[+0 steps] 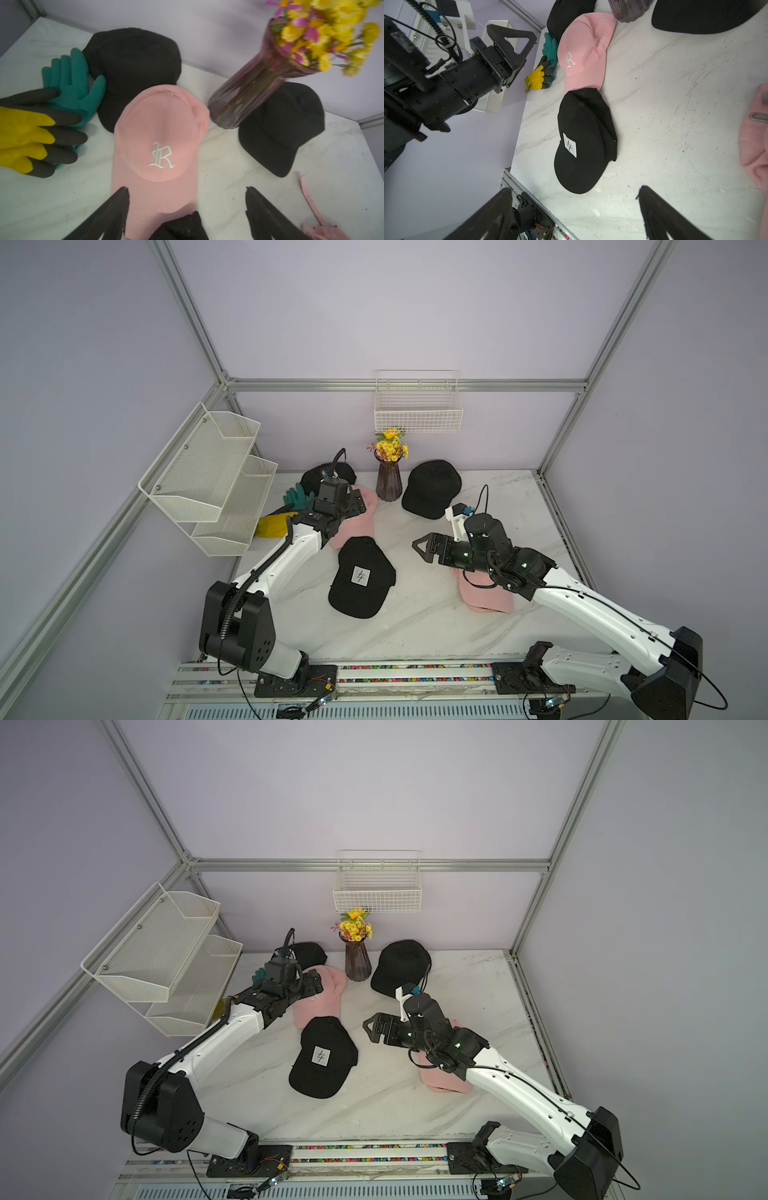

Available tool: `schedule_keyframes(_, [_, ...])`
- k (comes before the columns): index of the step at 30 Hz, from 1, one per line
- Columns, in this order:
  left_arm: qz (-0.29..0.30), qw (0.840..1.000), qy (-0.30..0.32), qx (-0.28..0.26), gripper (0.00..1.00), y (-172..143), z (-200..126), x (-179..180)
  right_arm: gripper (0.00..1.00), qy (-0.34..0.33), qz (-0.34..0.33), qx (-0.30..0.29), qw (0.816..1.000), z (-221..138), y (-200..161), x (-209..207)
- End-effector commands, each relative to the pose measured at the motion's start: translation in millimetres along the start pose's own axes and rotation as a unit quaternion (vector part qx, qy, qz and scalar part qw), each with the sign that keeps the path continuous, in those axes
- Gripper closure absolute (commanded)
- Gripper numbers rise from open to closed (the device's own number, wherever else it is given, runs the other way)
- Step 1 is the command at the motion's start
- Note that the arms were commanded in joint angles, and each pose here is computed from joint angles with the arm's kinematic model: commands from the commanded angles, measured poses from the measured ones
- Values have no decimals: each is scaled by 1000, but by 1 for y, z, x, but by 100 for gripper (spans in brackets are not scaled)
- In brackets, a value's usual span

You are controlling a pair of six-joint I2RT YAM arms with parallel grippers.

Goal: Stack the baseball caps by color
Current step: Pick up the baseball cap from the center of the board.

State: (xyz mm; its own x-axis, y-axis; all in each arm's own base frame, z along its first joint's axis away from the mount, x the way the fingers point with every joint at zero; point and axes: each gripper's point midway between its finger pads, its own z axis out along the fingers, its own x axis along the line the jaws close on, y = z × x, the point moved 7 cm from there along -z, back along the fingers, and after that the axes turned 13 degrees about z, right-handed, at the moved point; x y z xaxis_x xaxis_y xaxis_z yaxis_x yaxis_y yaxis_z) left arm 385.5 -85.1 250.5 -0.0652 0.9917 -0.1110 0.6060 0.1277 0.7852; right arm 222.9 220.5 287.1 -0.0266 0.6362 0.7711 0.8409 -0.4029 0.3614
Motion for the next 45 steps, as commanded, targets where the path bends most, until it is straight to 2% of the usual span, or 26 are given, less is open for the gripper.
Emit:
schedule_keyframes(1, [-50, 998, 0, 40, 15, -2, 16, 22, 3, 8, 8, -19, 1000, 1, 2, 3])
schedule_keyframes(8, [-92, 995, -24, 20, 31, 17, 78, 64, 3, 8, 14, -8, 1000, 3, 1, 5])
schedule_keyframes(14, [-73, 997, -15, 31, 41, 28, 130, 88, 3, 6, 12, -10, 1000, 8, 5, 12])
schedule_keyframes(16, [-83, 995, -38, 37, 44, 27, 147, 90, 3, 6, 10, -11, 1000, 9, 7, 15])
schedule_keyframes(19, [-83, 991, -100, 28, 45, 31, 161, 83, 3, 3, 9, -9, 1000, 14, 9, 18])
schedule_keyframes(22, [-88, 987, -134, 21, 46, 31, 171, 81, 3, -6, 9, -4, 1000, 20, 10, 18])
schedule_keyframes(26, [-98, 985, -137, 36, 58, 23, 180, 84, 3, -3, 15, -2, 1000, 26, 11, 21])
schedule_keyframes(28, [-97, 984, -144, 41, 71, 16, 181, 84, 3, 5, 18, -7, 1000, 25, 13, 24])
schedule_keyframes(31, [-103, 983, -150, 23, 92, 10, 173, 84, 3, -2, 21, -14, 1000, 27, 14, 22])
schedule_keyframes(33, [-111, 980, -164, 5, 100, 13, 165, 82, 3, -8, 20, -20, 1000, 28, 15, 20])
schedule_keyframes(39, [-177, 958, -217, -62, 100, 43, 132, 73, 3, -14, 16, -36, 999, 29, 20, 21])
schedule_keyframes(45, [-292, 915, -247, -133, 100, 72, 83, 70, 3, -30, 28, -94, 995, 35, 33, 19])
